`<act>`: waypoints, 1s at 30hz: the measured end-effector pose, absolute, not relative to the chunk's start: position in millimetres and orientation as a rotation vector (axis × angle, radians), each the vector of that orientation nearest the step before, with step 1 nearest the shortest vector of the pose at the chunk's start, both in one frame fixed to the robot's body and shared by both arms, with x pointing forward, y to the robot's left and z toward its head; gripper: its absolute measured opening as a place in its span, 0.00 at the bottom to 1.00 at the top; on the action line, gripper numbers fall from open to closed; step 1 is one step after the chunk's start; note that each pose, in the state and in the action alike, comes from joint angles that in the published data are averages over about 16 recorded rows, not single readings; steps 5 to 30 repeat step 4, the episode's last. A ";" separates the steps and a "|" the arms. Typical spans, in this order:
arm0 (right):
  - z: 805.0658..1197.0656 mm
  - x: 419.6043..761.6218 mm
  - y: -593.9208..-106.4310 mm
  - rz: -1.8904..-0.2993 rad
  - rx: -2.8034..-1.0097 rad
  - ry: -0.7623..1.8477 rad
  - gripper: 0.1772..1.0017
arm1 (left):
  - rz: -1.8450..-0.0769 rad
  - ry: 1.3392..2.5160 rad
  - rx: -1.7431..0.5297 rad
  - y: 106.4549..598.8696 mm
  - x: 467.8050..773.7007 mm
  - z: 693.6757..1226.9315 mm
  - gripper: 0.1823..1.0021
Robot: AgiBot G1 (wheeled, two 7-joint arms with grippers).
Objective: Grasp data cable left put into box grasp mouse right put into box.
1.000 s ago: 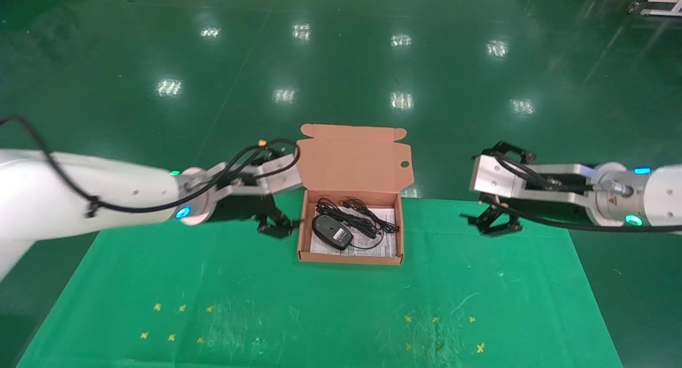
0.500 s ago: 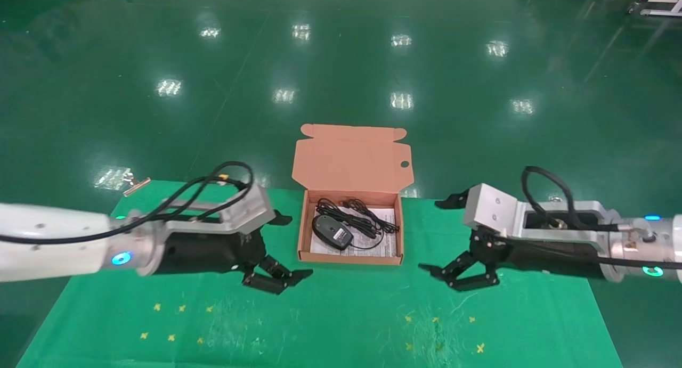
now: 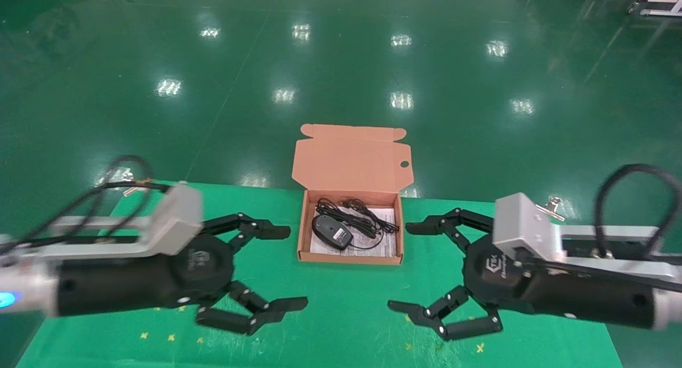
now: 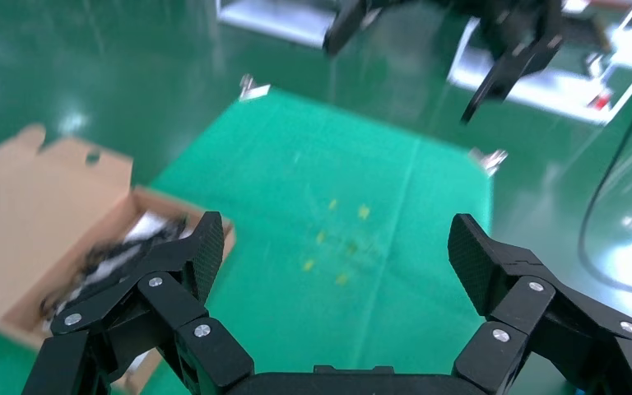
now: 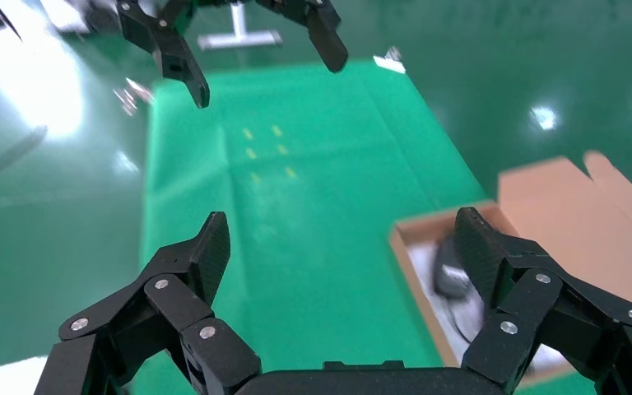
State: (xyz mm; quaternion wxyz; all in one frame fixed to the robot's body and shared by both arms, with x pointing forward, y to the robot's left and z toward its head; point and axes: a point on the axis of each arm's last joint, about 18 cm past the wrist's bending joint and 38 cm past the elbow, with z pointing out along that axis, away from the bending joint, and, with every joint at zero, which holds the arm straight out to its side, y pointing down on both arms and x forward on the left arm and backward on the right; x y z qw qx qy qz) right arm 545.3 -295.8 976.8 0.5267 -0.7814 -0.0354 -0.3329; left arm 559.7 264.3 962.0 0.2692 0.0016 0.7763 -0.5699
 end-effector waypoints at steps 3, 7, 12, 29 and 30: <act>977.4 539.0 -295.5 -0.768 -1.844 -0.096 1.00 | -1.573 2.079 0.030 268.2 550.5 964.8 1.00; 977.7 536.9 -295.4 -0.759 -1.836 -0.100 1.00 | -1.585 2.073 0.039 269.6 547.3 965.8 1.00; 977.7 536.9 -295.4 -0.759 -1.836 -0.100 1.00 | -1.585 2.073 0.039 269.6 547.3 965.8 1.00; 977.7 536.9 -295.4 -0.759 -1.836 -0.100 1.00 | -1.585 2.073 0.039 269.6 547.3 965.8 1.00; 977.7 536.9 -295.4 -0.759 -1.836 -0.100 1.00 | -1.585 2.073 0.039 269.6 547.3 965.8 1.00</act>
